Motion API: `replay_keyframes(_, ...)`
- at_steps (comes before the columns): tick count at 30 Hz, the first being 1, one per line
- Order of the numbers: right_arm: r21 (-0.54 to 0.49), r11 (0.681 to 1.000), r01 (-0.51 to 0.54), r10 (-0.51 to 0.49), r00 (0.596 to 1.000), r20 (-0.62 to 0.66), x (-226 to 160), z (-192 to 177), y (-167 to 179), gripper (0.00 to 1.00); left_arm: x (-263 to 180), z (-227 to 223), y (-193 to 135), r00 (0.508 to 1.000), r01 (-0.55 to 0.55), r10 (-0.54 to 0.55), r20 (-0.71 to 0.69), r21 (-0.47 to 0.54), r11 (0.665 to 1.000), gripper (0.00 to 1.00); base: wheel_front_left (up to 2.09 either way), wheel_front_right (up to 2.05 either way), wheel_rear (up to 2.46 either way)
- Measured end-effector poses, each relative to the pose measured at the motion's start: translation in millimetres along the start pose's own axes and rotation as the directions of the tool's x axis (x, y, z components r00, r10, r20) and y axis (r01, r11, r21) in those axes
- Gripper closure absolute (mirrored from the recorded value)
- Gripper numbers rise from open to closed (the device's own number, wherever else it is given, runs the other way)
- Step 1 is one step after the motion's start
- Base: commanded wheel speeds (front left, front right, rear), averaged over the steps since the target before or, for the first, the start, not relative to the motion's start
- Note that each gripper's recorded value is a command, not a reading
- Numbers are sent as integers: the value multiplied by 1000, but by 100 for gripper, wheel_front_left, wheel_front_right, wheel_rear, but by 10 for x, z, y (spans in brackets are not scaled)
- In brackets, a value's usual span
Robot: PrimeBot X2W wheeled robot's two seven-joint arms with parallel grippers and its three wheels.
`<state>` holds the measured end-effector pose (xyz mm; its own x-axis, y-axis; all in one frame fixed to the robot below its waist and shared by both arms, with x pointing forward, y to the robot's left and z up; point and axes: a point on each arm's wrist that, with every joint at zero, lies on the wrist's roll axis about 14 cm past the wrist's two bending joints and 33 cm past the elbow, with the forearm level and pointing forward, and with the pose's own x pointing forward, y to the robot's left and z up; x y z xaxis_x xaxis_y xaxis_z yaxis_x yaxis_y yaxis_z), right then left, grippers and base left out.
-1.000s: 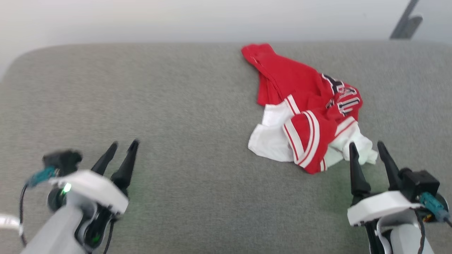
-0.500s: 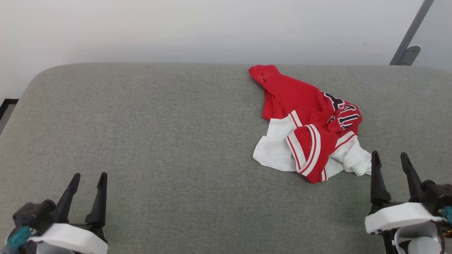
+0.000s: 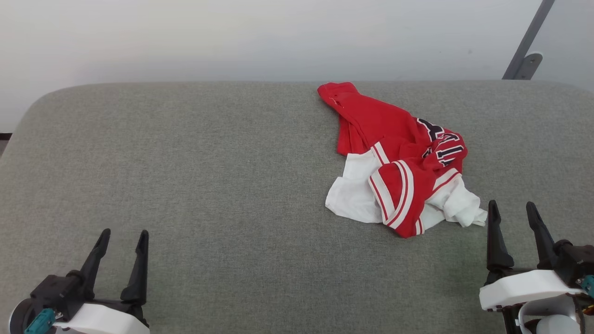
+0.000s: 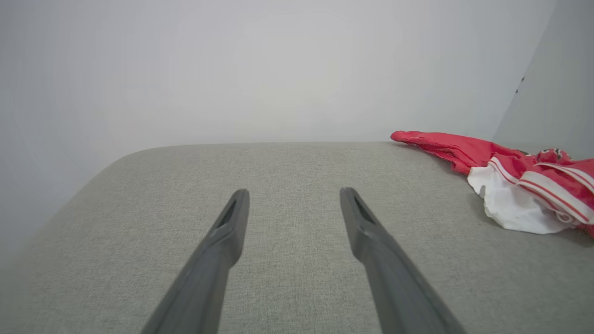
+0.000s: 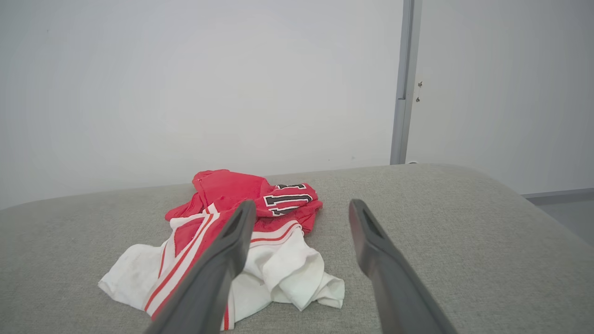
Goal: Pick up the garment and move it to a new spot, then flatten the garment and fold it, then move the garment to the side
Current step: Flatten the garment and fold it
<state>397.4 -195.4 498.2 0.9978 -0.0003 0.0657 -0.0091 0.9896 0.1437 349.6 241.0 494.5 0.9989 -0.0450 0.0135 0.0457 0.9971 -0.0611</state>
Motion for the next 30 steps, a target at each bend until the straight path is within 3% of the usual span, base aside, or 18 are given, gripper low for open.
replay_keyframes(11,8,1000,2,-1,1000,-7,0,-26,-2,0,77,21,-93,999,38,-38,5,8,999,0,0,0,0)
replay_keyframes(15,17,1000,4,-4,1000,4,61,0,-9,0,264,201,-317,989,139,-140,52,33,990,0,0,0,0)
replay_keyframes(19,22,1000,-12,12,1000,18,170,25,44,0,597,459,-586,953,276,-284,104,84,958,0,0,0,0)
replay_keyframes(21,27,999,-17,16,1000,16,203,10,59,0,742,432,-739,930,354,-359,77,79,932,0,0,0,0)
replay_keyframes(25,43,999,6,-6,1000,4,194,-36,-16,0,985,86,-1056,858,502,-492,-147,41,864,0,0,0,0)
replay_keyframes(27,54,998,20,-20,1000,3,188,-43,-66,0,1042,-124,-1222,784,581,-546,-294,39,813,0,0,0,0)
replay_keyframes(30,65,997,43,-43,999,-3,169,-60,-143,0,1057,-427,-1423,658,640,-589,-469,-65,766,0,0,0,0)
